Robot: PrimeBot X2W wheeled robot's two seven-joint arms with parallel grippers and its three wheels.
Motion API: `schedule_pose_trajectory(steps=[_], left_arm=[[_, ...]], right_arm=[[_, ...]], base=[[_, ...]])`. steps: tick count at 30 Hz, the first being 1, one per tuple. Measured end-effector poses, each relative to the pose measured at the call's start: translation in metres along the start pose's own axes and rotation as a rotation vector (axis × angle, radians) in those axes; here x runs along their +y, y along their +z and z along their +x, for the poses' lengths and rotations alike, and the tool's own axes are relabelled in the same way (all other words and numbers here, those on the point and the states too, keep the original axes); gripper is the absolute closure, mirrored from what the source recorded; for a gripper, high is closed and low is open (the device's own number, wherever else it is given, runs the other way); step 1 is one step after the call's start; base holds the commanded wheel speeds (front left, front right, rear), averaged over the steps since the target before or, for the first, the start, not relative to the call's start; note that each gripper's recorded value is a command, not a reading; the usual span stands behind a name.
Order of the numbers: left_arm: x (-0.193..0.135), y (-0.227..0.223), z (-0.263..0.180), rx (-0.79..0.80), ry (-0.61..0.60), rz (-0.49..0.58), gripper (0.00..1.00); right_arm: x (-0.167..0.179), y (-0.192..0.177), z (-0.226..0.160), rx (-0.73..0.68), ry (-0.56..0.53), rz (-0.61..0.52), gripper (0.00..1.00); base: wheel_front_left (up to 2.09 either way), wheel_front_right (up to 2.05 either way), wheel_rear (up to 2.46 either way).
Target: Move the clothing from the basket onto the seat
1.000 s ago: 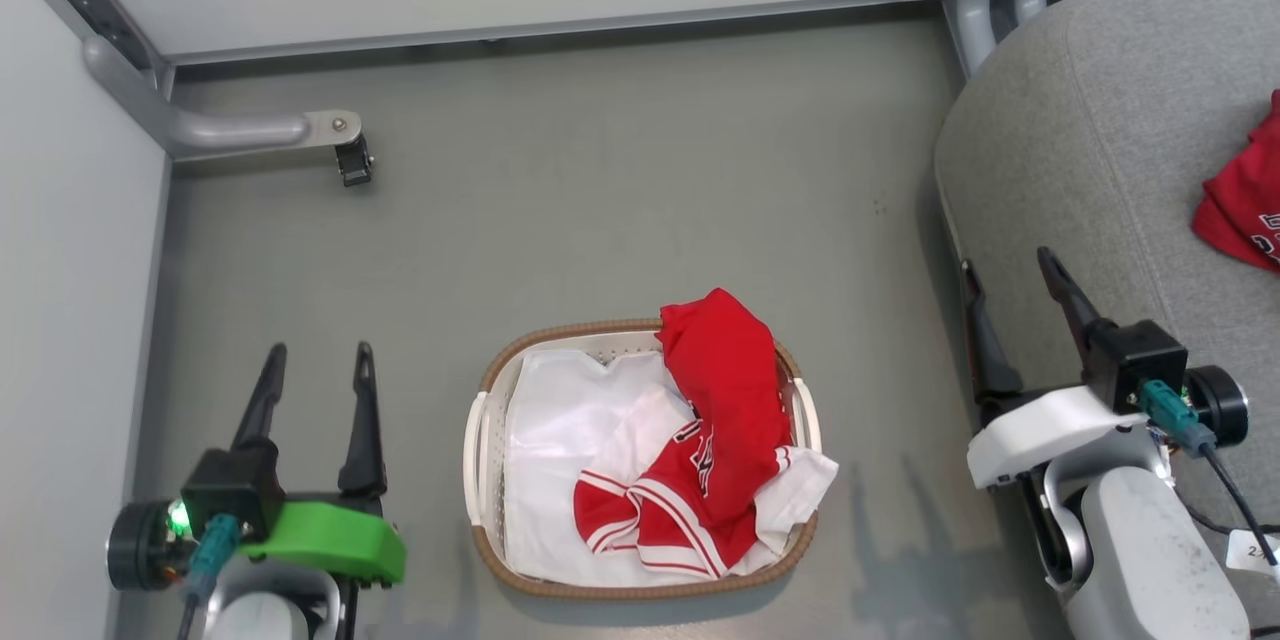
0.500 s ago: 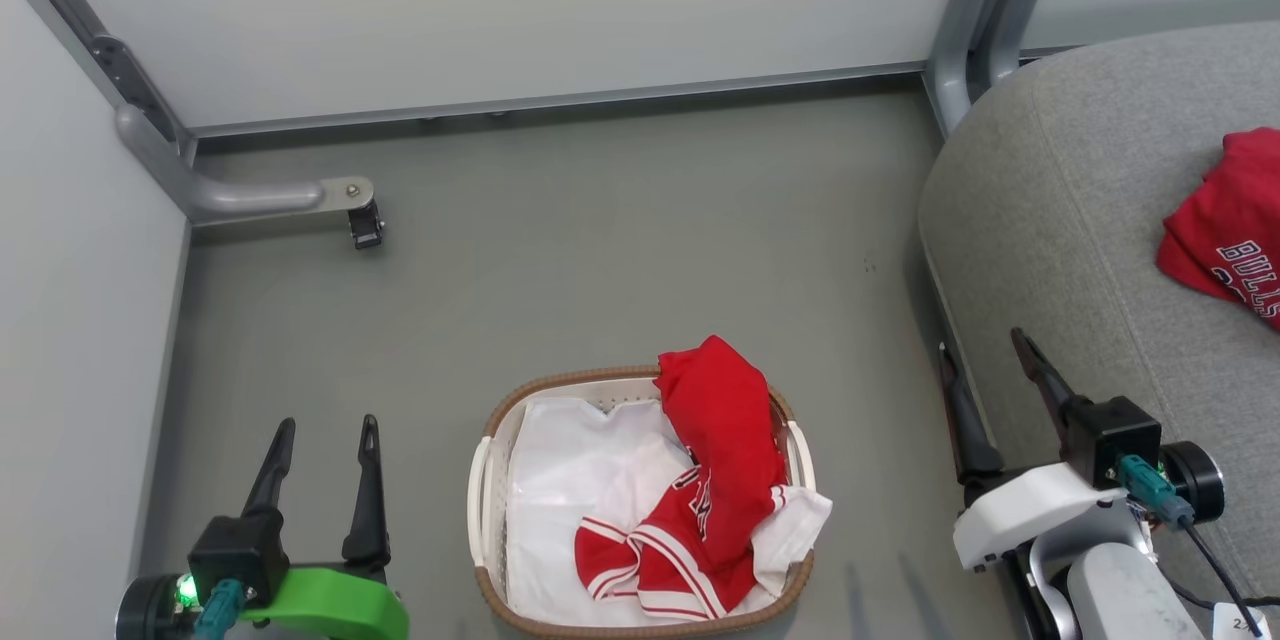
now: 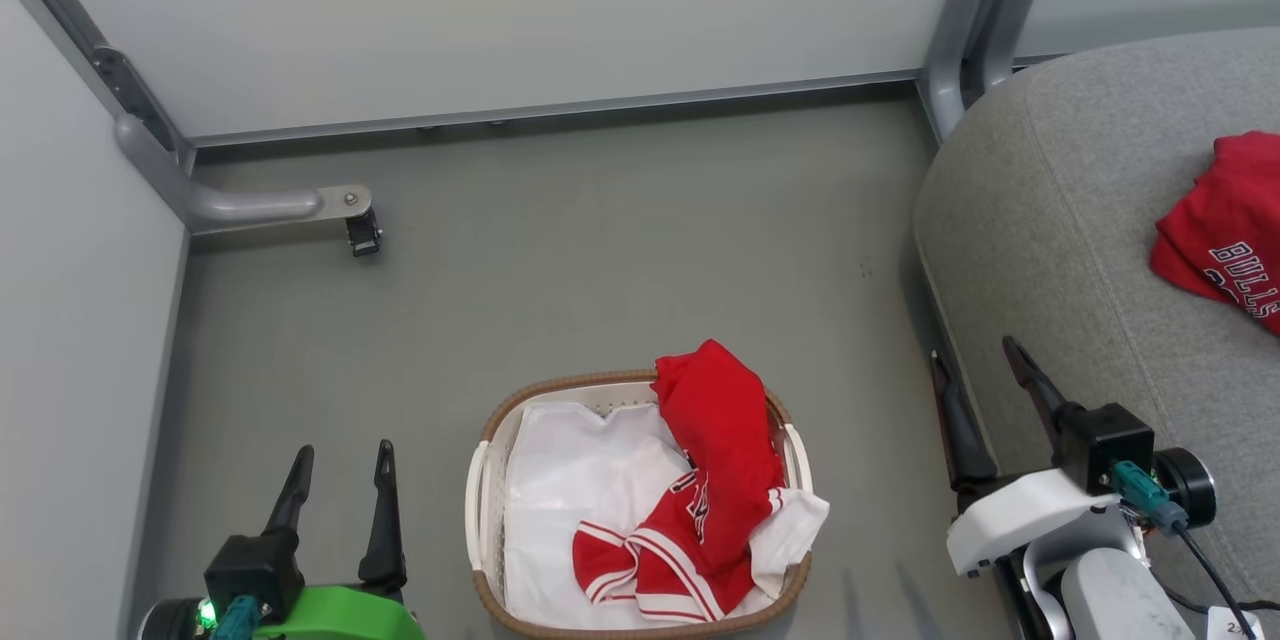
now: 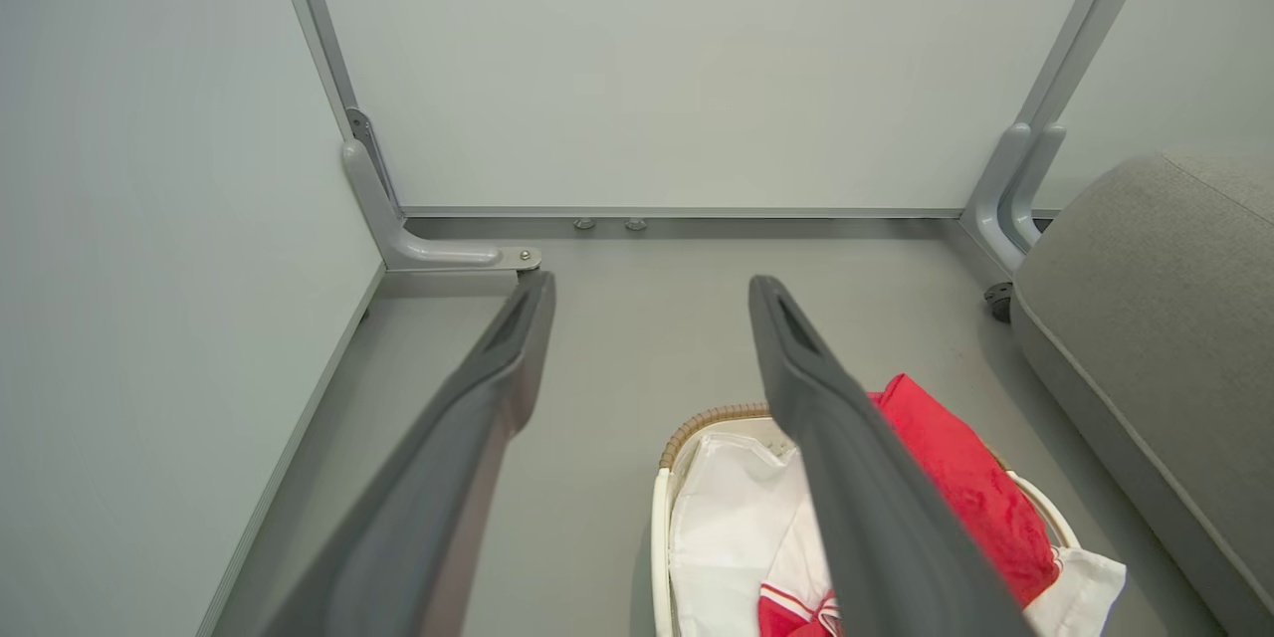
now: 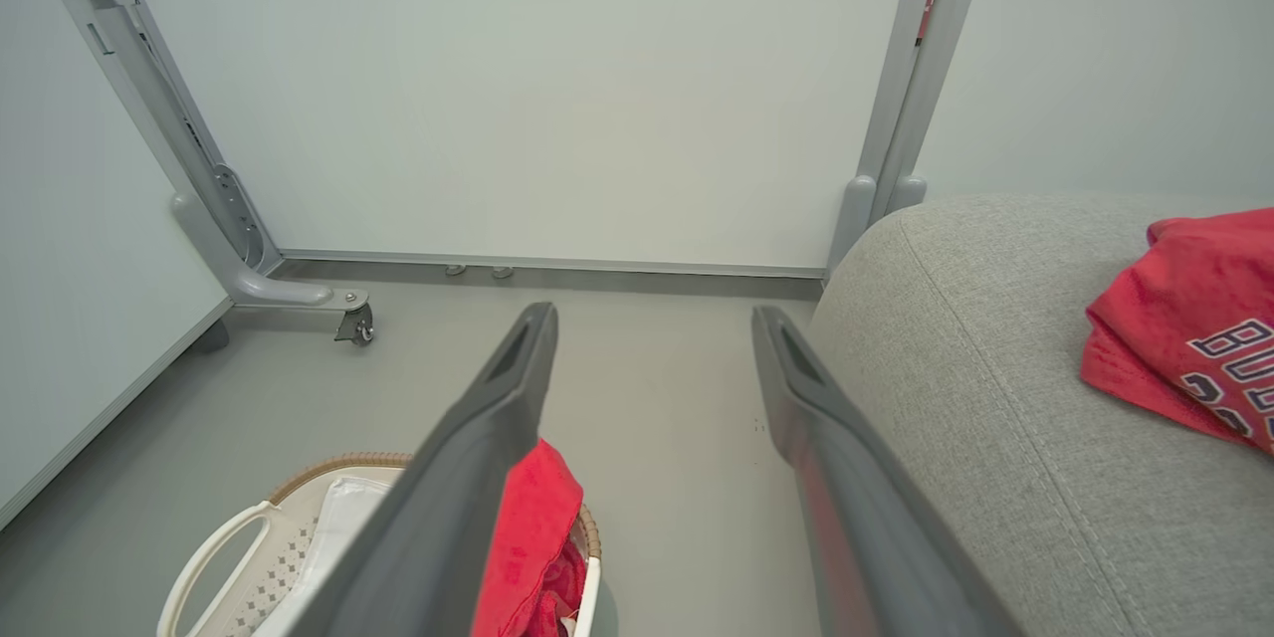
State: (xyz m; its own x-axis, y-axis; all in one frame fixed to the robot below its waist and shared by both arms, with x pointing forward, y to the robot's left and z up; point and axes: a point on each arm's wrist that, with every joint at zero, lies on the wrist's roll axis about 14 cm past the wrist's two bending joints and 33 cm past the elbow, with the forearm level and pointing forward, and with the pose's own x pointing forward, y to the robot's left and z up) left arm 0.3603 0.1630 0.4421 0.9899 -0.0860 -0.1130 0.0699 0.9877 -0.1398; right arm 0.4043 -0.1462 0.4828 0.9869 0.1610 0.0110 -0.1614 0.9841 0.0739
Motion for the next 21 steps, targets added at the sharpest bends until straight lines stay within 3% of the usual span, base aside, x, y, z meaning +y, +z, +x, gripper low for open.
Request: schedule_pose_trajectory(steps=[8,21], left_arm=[[-0.017,-0.02,0.007,0.063,-0.049,-0.027,0.0],[-0.08,-0.076,0.048,0.245,-0.242,-0.115,0.0]], right_arm=[[-0.002,0.0,0.01,-0.004,-0.002,0.0,0.0],[-0.027,-0.001,0.05,-0.033,-0.049,0.006,0.0]], base=[[0.0,0.0,0.0],[0.0,0.0,0.0]])
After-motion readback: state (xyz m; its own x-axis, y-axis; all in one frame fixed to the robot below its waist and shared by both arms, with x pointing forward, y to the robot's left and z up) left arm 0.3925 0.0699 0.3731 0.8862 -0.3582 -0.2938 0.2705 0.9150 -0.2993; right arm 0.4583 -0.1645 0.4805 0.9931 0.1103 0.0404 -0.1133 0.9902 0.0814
